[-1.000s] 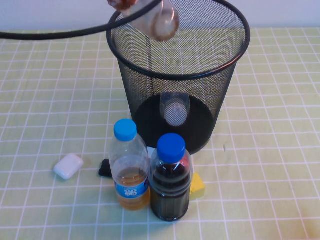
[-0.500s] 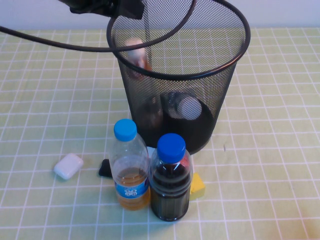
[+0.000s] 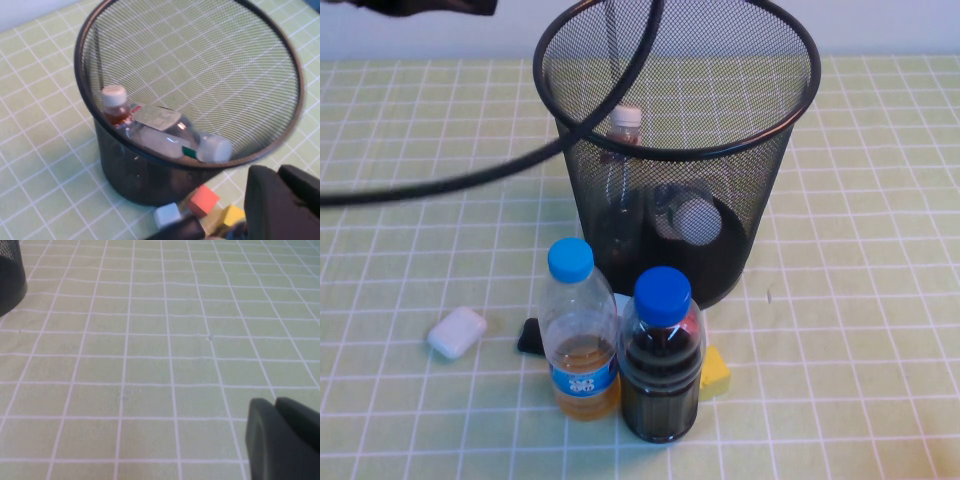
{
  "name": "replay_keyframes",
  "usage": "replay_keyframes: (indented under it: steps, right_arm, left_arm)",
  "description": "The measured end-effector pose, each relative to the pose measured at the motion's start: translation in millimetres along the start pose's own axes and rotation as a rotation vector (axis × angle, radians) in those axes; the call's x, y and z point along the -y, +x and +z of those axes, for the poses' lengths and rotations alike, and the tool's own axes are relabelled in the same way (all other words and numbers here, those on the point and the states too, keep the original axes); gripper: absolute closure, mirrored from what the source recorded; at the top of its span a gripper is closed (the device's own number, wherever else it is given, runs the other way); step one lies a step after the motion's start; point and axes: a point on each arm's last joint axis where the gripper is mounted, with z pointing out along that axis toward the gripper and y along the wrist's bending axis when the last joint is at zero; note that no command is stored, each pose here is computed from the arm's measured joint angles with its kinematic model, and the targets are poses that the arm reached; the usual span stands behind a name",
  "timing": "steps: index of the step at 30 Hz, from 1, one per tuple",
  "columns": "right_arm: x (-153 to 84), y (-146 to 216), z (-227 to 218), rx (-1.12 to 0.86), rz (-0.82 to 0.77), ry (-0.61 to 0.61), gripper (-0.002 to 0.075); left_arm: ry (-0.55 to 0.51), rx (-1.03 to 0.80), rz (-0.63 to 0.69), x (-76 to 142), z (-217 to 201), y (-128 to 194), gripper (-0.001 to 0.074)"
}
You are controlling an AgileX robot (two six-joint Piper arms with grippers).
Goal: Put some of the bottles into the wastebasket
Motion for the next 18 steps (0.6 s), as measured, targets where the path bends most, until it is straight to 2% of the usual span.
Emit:
replay_keyframes:
  steps: [3,7,18]
  right_arm:
    - [0.0,0.0,0.0,0.000,0.000,0.000,0.0734]
    - [0.0,0.0,0.0,0.000,0.000,0.000,0.0734]
    - [0.0,0.0,0.0,0.000,0.000,0.000,0.0734]
  left_arm:
    - [-0.004,0.043,-0.006,10.8,-22.2,24.7,0.0732]
    - [-0.026,0.090,-0.029,19.8,-38.1,74.4,0.0734]
    - [0.010,0.221,-0.139,40.8,-47.4,232.2,0.0734]
